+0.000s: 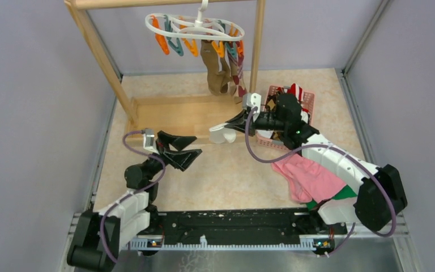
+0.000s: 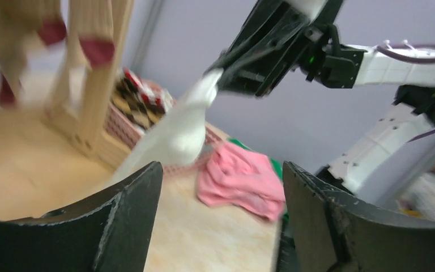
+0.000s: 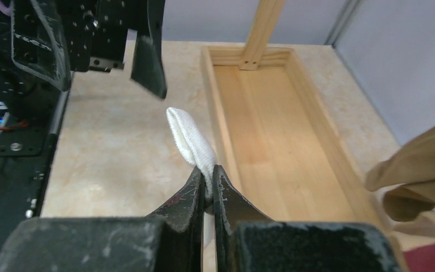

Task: Clip the socks to the hanger
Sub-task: Pick up the sock from the bin.

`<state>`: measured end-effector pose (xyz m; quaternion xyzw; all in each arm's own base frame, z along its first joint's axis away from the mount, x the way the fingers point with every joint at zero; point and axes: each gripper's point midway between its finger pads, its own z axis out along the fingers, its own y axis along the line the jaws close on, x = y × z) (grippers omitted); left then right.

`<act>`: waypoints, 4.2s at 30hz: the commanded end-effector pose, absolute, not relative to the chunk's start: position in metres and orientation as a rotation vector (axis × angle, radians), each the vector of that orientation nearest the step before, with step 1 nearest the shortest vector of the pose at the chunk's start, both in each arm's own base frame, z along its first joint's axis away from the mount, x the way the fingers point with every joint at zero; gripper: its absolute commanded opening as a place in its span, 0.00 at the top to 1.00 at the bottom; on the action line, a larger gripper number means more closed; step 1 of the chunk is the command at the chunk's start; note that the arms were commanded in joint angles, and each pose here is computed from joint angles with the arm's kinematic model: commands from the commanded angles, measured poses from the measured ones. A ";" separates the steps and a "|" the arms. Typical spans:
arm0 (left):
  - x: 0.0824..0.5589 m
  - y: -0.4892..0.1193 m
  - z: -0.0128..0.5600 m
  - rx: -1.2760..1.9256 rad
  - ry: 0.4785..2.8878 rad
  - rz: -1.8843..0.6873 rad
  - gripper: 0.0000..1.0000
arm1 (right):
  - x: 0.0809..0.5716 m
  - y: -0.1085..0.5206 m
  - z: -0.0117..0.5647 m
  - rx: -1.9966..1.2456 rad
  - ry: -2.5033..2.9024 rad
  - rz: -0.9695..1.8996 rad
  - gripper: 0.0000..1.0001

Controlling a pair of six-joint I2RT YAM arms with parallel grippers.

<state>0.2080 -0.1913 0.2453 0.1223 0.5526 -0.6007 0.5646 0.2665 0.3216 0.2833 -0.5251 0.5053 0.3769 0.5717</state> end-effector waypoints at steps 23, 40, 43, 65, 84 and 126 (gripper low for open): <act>0.230 -0.226 0.264 0.972 0.848 -0.758 0.30 | 0.245 0.343 0.287 -1.294 1.211 1.235 1.00; 0.224 -0.237 0.269 0.966 0.901 -0.922 1.00 | 0.249 0.343 0.279 -1.274 1.251 1.222 0.78; 0.235 -0.232 0.272 0.858 0.988 -0.932 1.00 | 0.250 0.337 0.284 -1.268 1.215 1.142 0.47; 0.219 -0.230 0.295 0.771 1.036 -1.048 1.00 | 0.237 0.321 0.313 -1.205 0.843 0.923 0.43; 0.214 -0.236 0.295 0.791 1.054 -1.102 1.00 | 0.218 0.336 0.324 -1.226 0.807 1.073 1.00; 0.211 -0.230 0.308 0.754 1.017 -1.059 1.00 | 0.235 0.336 0.318 -1.184 0.985 1.096 0.77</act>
